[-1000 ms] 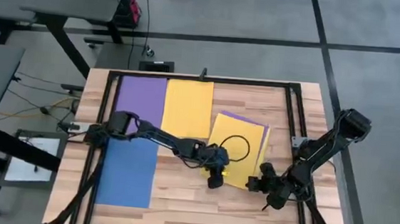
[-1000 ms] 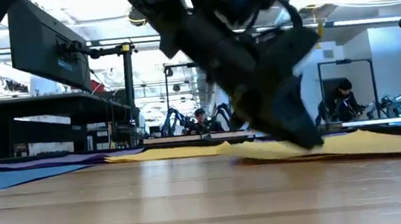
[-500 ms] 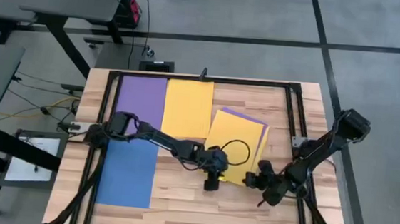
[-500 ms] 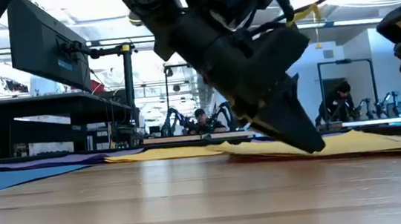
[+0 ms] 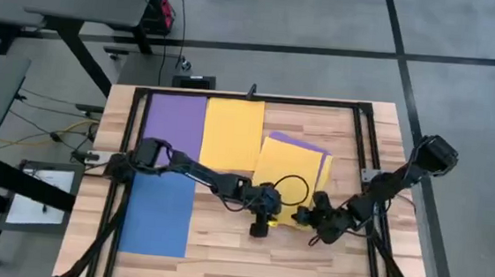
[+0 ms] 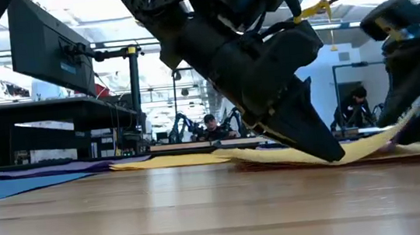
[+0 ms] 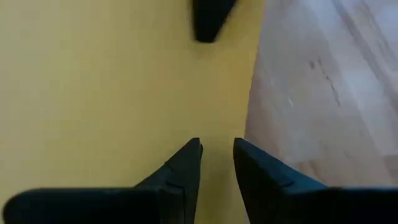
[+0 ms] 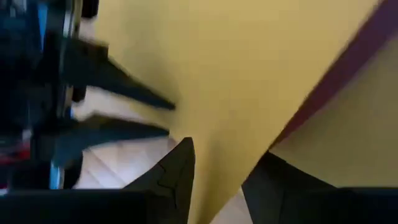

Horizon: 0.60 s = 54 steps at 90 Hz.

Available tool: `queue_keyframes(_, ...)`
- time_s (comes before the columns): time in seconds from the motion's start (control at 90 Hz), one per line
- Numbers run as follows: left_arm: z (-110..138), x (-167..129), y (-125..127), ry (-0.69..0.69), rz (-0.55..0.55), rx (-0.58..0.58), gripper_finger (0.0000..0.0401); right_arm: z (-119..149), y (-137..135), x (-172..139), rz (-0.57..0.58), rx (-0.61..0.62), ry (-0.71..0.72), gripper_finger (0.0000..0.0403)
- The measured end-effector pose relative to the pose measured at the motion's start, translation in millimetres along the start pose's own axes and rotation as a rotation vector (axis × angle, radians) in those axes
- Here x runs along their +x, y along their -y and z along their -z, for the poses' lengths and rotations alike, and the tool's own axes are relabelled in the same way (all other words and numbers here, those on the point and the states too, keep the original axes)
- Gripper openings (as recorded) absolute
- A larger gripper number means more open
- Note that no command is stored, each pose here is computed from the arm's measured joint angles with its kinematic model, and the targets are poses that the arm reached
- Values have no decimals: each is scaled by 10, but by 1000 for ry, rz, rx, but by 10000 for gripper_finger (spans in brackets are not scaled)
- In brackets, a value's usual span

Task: Organize paper
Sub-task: Stack the yellow paper on top of the yellow paper

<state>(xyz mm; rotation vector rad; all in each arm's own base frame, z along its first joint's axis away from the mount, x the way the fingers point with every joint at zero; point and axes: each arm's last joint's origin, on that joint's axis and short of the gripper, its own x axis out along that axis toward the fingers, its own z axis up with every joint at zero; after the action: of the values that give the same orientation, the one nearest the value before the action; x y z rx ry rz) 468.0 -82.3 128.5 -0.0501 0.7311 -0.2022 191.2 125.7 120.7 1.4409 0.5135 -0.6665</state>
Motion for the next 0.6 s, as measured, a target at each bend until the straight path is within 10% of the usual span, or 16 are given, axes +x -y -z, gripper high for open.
queue_keyframes(0.6, -321, -135, 22, -47, -6, -10, 82, -6, -78, -63, 0, -142, -55, 1)
